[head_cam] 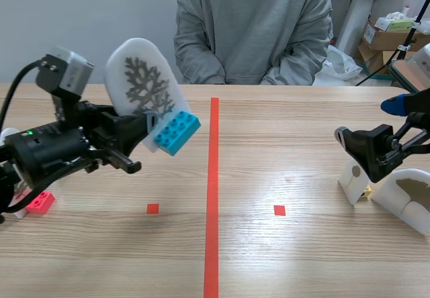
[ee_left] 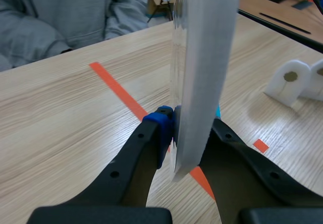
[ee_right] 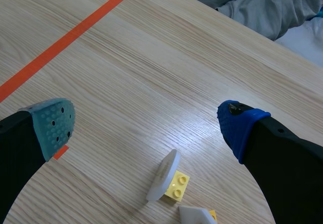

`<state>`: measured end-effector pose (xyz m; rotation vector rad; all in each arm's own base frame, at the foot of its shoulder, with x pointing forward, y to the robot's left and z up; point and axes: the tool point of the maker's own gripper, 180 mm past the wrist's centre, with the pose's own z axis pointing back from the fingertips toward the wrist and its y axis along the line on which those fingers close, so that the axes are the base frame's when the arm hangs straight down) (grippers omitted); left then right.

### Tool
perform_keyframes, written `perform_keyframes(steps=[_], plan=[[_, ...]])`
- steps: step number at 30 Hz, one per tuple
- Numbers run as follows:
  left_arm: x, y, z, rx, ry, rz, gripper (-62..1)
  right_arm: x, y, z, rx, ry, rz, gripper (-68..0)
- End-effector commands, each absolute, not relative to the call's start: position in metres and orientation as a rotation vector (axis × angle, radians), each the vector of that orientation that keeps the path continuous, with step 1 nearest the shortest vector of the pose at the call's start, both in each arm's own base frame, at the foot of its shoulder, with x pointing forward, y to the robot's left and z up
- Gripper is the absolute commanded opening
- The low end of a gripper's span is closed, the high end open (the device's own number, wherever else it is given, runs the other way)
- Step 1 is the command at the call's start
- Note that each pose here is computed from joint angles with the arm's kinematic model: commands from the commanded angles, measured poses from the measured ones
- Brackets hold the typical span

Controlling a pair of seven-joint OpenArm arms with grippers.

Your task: Do the leaf sorting experiment

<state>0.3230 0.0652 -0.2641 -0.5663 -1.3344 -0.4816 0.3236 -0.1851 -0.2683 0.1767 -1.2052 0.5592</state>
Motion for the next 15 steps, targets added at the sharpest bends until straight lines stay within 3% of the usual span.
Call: perform_keyframes(steps=[1, 15], plan=[[0.324, 0.074, -0.256, -0.563, -1.365, -0.446, -56.7, 0.329, -0.189, -0.254, 0.162, -1.245, 0.563, -9.7], [0.321, 0.193, -0.275, -0.217, -1.36, -0.177, -56.7, 0.329, -0.188, -0.254, 0.164, -1.247, 0.561, -9.7]])
